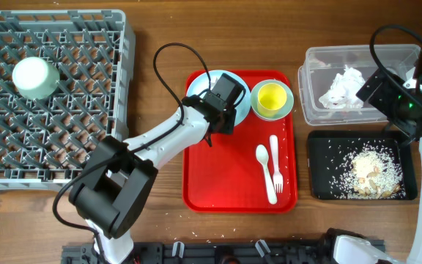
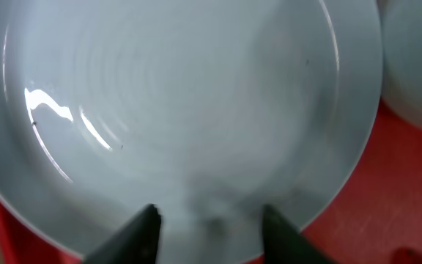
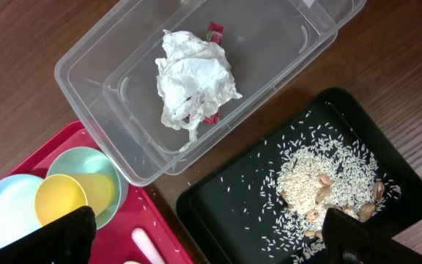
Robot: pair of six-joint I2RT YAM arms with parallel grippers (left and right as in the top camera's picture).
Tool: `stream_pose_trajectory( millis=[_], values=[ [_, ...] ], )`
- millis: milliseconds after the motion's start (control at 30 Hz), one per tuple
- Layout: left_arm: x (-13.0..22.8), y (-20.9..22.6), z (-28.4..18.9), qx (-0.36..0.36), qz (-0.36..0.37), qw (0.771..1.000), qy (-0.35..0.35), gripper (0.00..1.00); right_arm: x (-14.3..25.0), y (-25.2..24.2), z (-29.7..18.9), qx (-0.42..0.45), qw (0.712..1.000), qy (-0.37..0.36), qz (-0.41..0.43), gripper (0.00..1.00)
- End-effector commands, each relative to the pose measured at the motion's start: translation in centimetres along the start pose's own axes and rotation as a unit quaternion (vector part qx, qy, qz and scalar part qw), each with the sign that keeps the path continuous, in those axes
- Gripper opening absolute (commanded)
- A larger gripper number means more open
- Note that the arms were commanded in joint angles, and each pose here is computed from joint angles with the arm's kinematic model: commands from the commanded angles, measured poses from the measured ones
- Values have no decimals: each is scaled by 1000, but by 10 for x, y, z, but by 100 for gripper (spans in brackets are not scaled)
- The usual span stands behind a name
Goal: Sort waste into correct bins and load items into the dishwasher rack
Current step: 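Grasp the light-blue plate rim with the left gripper and lift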
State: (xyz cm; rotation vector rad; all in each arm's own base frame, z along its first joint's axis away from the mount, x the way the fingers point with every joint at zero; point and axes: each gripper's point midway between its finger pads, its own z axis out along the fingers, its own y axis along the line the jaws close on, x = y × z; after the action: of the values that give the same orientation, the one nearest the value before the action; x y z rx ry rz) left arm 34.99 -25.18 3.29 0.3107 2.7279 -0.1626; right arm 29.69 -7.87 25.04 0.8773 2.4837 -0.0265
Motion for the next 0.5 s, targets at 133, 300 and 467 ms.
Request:
stream_pose_trajectory(
  millis=[133,300,467],
  values=[
    [23,7,29,-11,3,999,31,15,-3,2,-4,-6,1000,-7,3,100],
    [46,16,26,-30,7,996,79,4,-3,2,-4,-6,1000,-7,3,100],
    [85,26,14,-48,-27,985,162,4,-3,2,-4,-6,1000,-7,3,100]
  ],
)
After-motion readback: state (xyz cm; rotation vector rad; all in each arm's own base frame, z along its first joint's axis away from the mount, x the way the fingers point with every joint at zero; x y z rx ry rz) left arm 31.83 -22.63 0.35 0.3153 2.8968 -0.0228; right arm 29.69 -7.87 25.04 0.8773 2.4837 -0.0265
